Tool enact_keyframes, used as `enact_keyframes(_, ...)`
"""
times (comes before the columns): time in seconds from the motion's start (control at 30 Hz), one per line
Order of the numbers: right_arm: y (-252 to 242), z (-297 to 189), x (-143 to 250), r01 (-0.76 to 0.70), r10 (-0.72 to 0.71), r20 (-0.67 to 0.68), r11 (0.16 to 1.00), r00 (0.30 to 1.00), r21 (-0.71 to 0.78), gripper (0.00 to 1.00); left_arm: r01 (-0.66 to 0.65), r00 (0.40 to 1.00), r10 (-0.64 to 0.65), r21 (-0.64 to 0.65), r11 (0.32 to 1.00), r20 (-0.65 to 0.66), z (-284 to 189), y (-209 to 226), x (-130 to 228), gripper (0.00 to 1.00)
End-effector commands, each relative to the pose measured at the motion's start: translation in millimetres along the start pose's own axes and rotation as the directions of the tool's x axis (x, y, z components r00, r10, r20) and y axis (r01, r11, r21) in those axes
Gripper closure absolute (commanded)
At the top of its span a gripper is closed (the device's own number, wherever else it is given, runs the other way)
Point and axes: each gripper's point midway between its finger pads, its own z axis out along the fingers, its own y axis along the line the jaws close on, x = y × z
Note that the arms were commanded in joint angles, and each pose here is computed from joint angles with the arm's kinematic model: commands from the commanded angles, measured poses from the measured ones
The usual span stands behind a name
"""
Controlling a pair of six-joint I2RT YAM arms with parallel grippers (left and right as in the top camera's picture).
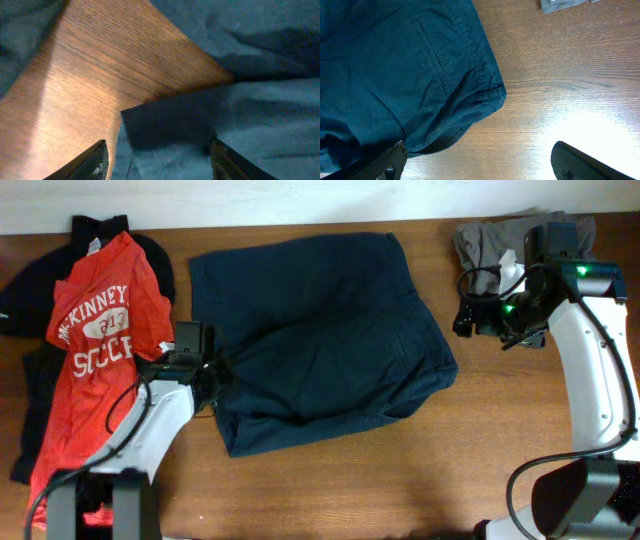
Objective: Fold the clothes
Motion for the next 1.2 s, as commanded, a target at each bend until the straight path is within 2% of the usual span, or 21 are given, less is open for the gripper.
enact_keyframes(0.0,0.7,-3.5,-0.9,0.012,-0.012,0.007,1.000,1.000,0.007,0.04,-0.006,0.999,0.005,-0.020,1.000,-0.052,21.7,3.9,11.0,0.36)
enact_keyframes(0.07,0.6,-3.5,-0.6,0.012,-0.012,0.006,1.000,1.000,0.007,0.04,-0.006,0.999,0.005,-0.021,1.000,-0.054,26.7,3.4,11.1,0.39)
enact_keyframes(0.1,0.6,-3.5,-0.7,0.012,-0.012,0.006,1.000,1.000,0.007,0.04,-0.004,0.999,0.003,-0.014,1.000,-0.038,27.8,1.6,7.3,0.44)
enact_keyframes(0.23,0.7,-3.5,-0.3,0.011,-0.011,0.005,1.000,1.000,0.007,0.04,-0.084,0.995,0.082,0.040,0.996,0.054,27.1,-12.1,-15.9,0.77)
enact_keyframes(0.3,0.6,-3.5,0.4,0.011,-0.011,0.002,1.000,1.000,0.007,0.04,-0.084,0.993,0.080,0.045,0.995,0.088,26.4,-11.5,-26.9,0.82)
enact_keyframes(0.37,0.5,-3.5,1.3,0.010,-0.010,-0.002,1.000,1.000,0.008,0.04,-0.040,0.989,0.035,0.036,0.999,0.147,24.9,-1.4,-48.9,0.91)
enact_keyframes(0.43,0.5,-3.5,1.4,0.010,-0.010,-0.002,1.000,1.000,0.008,0.04,-0.006,0.984,-0.001,0.040,0.999,0.177,24.0,6.8,-62.6,0.94)
enact_keyframes(0.47,0.5,-3.5,1.4,0.010,-0.010,-0.002,1.000,1.000,0.008,0.04,0.021,0.979,-0.029,0.042,0.999,0.200,23.4,14.4,-72.6,0.99)
enact_keyframes(0.57,0.5,-3.5,1.4,0.010,-0.010,-0.002,1.000,1.000,0.008,0.04,0.072,0.970,-0.080,0.041,0.997,0.230,21.6,30.9,-89.1,0.99)
enact_keyframes(0.6,0.5,-3.5,1.4,0.010,-0.010,-0.002,1.000,1.000,0.008,0.04,0.093,0.967,-0.100,0.044,0.995,0.235,20.3,37.3,-95.1,0.78)
enact_keyframes(0.63,0.5,-3.5,1.3,0.010,-0.010,-0.002,1.000,1.000,0.008,0.04,0.104,0.965,-0.113,0.053,0.993,0.235,19.2,40.0,-98.7,0.30)
enact_keyframes(0.67,0.5,-3.5,1.3,0.010,-0.010,-0.002,1.000,1.000,0.008,0.04,0.091,0.968,-0.108,0.085,0.992,0.225,17.5,36.7,-101.5,0.01)
enact_keyframes(0.77,0.4,-3.5,1.4,0.010,-0.010,-0.002,1.000,1.000,0.008,0.04,-0.054,0.984,0.005,0.275,0.960,0.177,-4.0,-3.7,-100.6,0.01)
enact_keyframes(0.93,0.4,-3.5,1.6,0.010,-0.010,-0.003,1.000,1.000,0.008,0.04,-0.234,0.969,0.209,0.226,0.945,0.129,-51.2,-1.6,-79.3,0.01)
enact_keyframes(1.0,0.2,-3.5,1.3,0.010,-0.010,-0.002,1.000,1.000,0.008,0.04,-0.277,0.961,0.271,0.206,0.938,0.061,-59.2,8.7,-57.4,0.01)
enact_keyframes(1.07,0.5,-3.5,1.0,0.010,-0.010,-0.001,1.000,1.000,0.008,0.04,-0.289,0.949,0.307,0.186,0.939,-0.077,-59.6,23.8,-24.2,0.01)
enact_keyframes(1.17,0.4,-3.5,0.3,0.011,-0.011,0.002,1.000,1.000,0.008,0.04,-0.314,0.925,0.343,0.179,0.932,-0.162,-48.5,34.9,-0.7,0.01)
